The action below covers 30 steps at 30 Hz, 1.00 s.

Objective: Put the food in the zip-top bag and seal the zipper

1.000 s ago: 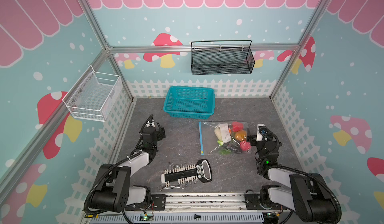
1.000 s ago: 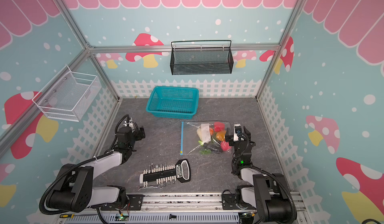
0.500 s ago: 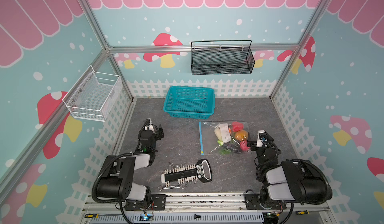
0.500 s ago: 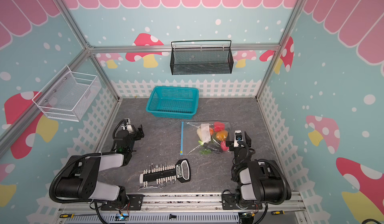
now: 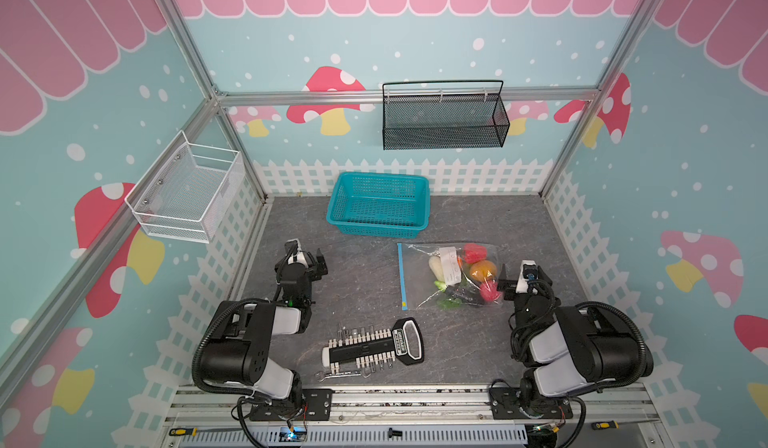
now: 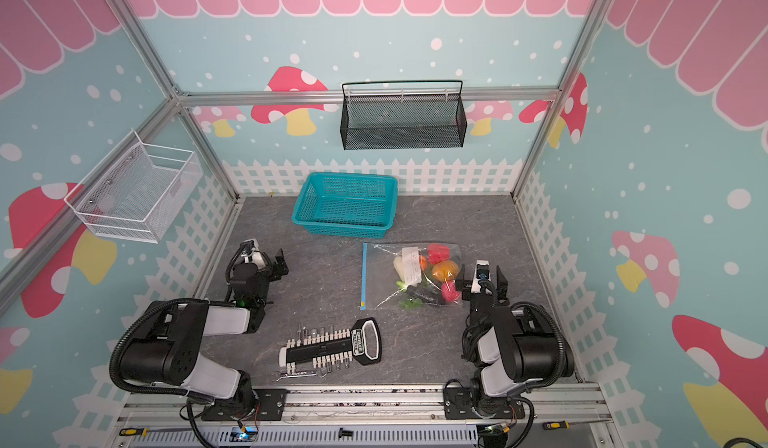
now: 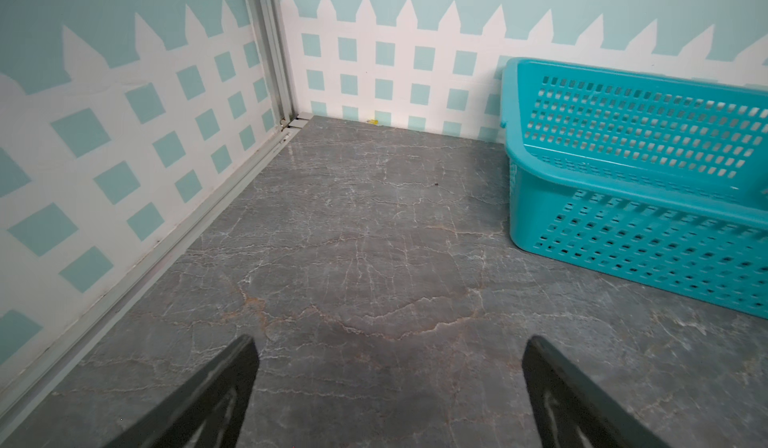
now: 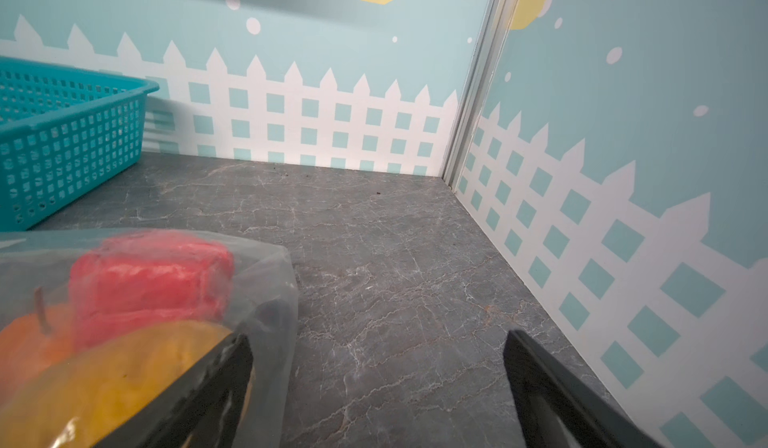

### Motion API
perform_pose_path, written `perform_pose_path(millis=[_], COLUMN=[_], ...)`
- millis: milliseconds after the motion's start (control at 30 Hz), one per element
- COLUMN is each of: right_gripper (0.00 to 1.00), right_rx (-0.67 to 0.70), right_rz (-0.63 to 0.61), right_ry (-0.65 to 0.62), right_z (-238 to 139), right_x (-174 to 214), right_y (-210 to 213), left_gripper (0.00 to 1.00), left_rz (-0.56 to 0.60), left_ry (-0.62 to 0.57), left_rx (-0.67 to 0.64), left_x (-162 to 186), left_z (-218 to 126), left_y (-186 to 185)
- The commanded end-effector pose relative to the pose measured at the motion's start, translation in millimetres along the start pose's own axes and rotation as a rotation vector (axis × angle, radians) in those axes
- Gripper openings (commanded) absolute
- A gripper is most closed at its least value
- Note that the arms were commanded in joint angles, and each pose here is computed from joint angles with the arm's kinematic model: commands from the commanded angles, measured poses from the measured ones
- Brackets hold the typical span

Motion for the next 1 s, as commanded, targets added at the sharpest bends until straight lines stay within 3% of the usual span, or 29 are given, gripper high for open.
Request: perform_pose_path(millis=[0,167,800,967], right_gripper=[0.95,0.97,0.98,0.98], right_rx=[0.025,-0.016,-0.021,-0.075], right_rz=[0.018,-0.013,-0.001,-0.029], right_ry=[-0.026,0.073,0.081,0.09], right_z=[5.5,37.2,38.2,43.2], right_x=[-6.8,-5.2,-4.4,-4.4], right_y=[-2.0,7.6,4.2,10.3], left_gripper=[1.0,1.0,1.0,1.0], left_rz=[-0.014,-0.005,-0.005,-0.005], left_ry=[-0.01,0.002,0.0,0.0], left_rx=[-0.037,-0.026,-0.026,-0.025], left_x=[-4.7,-5.0,-5.4,-5.3], left_z=[4.7,7.0,7.0,6.8], left_y=[3.3,1.8,1.8,1.7])
Point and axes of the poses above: each gripper's point midway between its finger pads, its own z axis out along the fingers, its own y axis along the line the jaws close on, x = y × z, the point moved 9 cm from there along -z, back along the fingers, and after that the axes turned 3 degrees about z, right-handed, at the moved point
